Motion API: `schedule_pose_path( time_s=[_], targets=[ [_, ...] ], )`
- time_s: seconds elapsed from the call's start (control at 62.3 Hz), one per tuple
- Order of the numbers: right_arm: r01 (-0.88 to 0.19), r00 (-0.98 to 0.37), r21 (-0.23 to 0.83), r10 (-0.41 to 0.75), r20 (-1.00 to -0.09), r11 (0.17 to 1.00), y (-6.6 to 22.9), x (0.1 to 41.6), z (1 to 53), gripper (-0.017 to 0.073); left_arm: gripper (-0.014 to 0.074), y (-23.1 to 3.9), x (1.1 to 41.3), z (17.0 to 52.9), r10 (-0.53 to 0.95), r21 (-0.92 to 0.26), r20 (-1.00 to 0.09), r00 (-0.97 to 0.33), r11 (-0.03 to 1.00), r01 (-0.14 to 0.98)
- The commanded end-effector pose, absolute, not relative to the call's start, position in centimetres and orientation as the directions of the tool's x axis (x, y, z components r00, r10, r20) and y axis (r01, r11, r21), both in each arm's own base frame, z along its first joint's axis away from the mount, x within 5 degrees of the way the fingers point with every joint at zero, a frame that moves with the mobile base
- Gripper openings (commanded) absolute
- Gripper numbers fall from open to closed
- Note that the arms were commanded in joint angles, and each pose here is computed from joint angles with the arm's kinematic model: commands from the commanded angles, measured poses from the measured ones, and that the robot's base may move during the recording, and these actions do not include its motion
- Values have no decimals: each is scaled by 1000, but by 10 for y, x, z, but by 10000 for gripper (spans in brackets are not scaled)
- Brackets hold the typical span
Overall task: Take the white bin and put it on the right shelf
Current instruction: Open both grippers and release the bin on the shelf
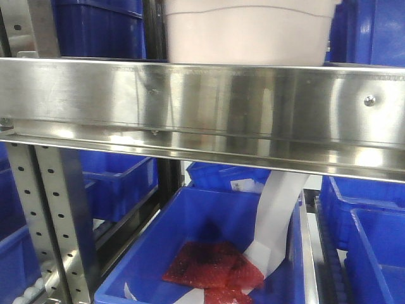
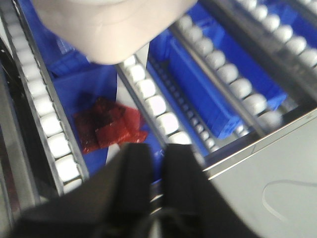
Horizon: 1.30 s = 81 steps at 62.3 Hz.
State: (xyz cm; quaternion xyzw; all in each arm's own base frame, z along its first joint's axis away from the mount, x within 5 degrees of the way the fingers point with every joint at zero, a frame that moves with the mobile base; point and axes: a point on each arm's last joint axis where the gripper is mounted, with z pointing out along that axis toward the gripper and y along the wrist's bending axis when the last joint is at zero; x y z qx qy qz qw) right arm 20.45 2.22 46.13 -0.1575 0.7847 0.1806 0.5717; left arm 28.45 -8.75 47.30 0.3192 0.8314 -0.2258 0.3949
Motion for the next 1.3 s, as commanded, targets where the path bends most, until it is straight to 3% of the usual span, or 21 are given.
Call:
schedule_pose_path(
  time_s=[0.0, 0.177, 0.353, 0.466, 0.675, 0.948, 1.092, 1.285],
  targets=[
    [-413, -232, 94, -4, -973, 906, 21, 186, 469, 76, -123, -89, 248, 500, 326, -159, -821, -469, 658, 736],
    [-271, -235, 68, 3, -972, 960, 14, 153, 439, 76, -118, -78, 233, 507, 304, -127, -807, -506, 747, 652],
    [-138, -228, 51, 18, -973, 989, 8, 119, 408, 76, -118, -57, 221, 497, 301, -24, -764, -571, 871, 491],
    [-78, -209, 17, 1, -978, 997, 6, 99, 396, 76, -118, -50, 208, 485, 291, 14, -781, -552, 893, 451],
    [0, -144, -31, -31, -989, 1000, 4, 64, 380, 76, -118, -41, 167, 450, 201, 40, -893, -404, 927, 372],
    [32, 58, -51, -53, -997, 998, 9, 21, 361, 76, -118, -24, 102, 371, 112, 65, -979, -168, 963, 261],
    [32, 73, -51, -53, -996, 998, 10, 16, 353, 76, -118, -19, 80, 338, 90, 68, -992, -87, 971, 229],
    [31, 61, -49, -51, -997, 998, 9, 18, 350, 76, -118, -17, 67, 326, 81, 71, -996, -37, 973, 219]
  ],
)
